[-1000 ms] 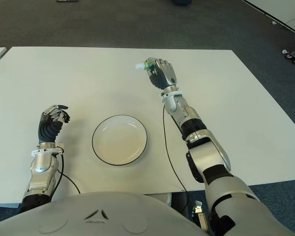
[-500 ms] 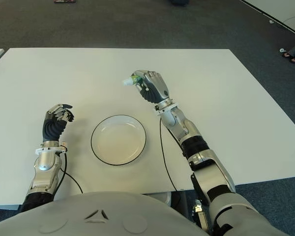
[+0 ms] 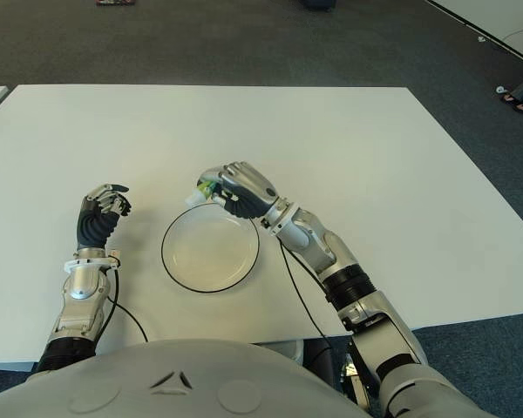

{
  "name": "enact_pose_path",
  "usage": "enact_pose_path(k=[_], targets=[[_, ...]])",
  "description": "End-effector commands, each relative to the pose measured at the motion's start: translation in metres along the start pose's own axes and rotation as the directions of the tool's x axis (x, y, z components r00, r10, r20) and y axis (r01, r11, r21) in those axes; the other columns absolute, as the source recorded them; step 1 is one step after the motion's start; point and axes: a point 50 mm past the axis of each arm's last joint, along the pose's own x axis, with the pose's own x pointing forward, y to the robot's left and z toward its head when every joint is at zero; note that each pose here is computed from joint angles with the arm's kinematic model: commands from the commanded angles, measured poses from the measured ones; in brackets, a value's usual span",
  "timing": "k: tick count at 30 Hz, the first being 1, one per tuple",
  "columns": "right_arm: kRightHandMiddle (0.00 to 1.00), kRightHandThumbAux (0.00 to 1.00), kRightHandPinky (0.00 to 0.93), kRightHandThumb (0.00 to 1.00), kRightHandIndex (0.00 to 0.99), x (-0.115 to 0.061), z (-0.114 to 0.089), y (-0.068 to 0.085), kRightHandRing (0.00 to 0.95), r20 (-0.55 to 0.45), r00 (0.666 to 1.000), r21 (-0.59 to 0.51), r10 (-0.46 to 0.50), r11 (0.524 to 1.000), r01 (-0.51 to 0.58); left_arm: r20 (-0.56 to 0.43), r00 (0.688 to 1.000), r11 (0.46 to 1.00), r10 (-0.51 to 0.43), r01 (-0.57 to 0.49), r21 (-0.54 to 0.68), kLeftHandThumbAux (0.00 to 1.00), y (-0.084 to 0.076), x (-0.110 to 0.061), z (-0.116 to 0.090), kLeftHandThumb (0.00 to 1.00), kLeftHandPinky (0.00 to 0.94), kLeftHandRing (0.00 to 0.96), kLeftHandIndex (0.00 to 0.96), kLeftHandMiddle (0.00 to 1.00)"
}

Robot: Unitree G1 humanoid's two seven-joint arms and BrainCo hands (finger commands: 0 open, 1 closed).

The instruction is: Put the toothpaste on the table into the plate.

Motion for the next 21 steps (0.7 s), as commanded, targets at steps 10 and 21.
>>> enact_pose_path(k=[10, 21], targets=[[0.551, 0.678, 0.859, 0.849, 0.404, -0.008, 0.003, 0.029, 0.853, 0.045, 0.984, -0.051, 0.172, 0.984, -0.170, 0.025, 1.000, 1.000, -0.003, 0.004, -0.017, 0.718, 0.000, 0.000, 0.004, 0.695, 0.604, 0.629, 0.433, 0.655], [0.560, 0.678, 0.886, 0.848, 0.407, -0.012, 0.004, 0.049, 0.871, 0.124, 0.932, -0.180, 0.340, 0.932, -0.316, 0.029, 1.000, 1.000, -0.001, 0.001, 0.004, 0.718, 0.001, 0.001, 0.004, 0.695, 0.618, 0.639, 0.433, 0.664]])
